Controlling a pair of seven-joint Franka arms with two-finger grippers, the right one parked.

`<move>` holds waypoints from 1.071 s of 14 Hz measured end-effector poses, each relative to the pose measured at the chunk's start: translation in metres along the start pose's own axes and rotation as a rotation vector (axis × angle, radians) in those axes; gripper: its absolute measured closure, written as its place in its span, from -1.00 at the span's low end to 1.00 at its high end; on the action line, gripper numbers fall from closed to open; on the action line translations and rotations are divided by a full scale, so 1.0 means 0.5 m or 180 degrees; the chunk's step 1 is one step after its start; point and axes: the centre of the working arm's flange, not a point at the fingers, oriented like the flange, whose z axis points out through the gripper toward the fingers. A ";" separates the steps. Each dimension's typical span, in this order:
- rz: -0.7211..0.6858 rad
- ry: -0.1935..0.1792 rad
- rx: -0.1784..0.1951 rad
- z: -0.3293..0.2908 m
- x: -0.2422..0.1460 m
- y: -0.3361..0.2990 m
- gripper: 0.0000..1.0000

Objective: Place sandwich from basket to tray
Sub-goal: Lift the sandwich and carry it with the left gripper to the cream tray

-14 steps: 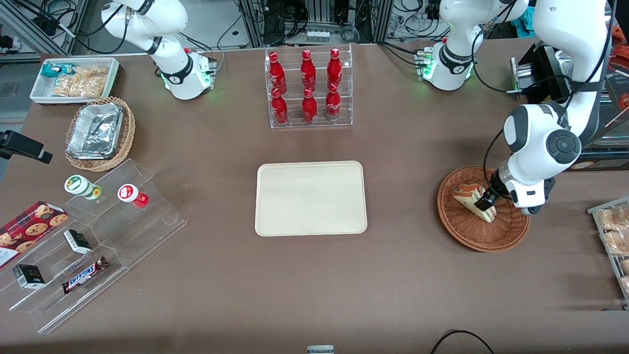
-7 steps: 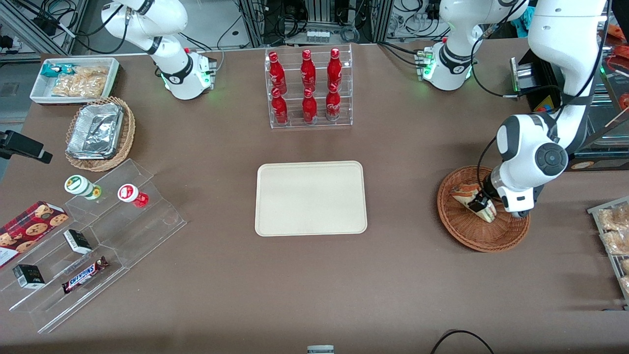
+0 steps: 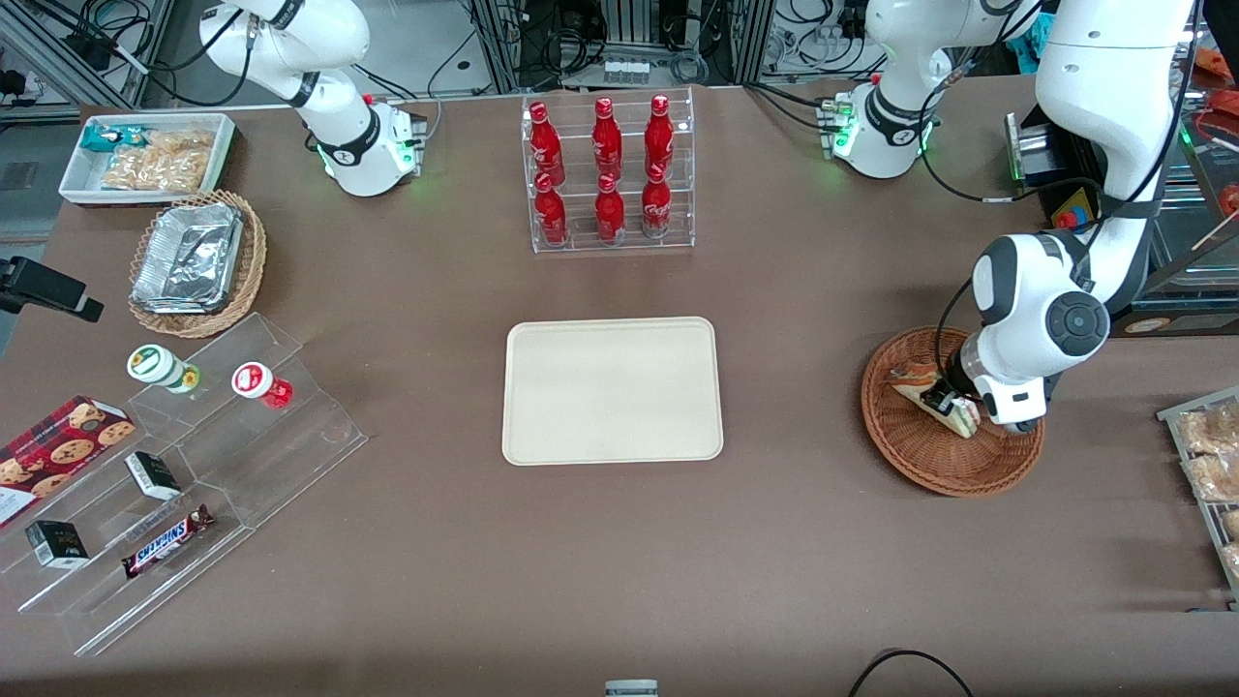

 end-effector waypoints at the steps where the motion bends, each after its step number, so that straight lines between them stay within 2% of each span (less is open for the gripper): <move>1: 0.0023 -0.0022 0.0039 -0.011 0.001 0.004 0.50; 5: 0.0633 -0.0235 0.0351 -0.142 -0.019 0.041 0.52; 6: 0.0816 -0.0273 0.0394 -0.181 -0.030 0.051 0.52; 10: 0.1688 -0.0235 0.0362 -0.258 -0.131 0.125 0.68; 15: 0.2413 -0.0176 0.0423 -0.234 -0.345 0.238 0.68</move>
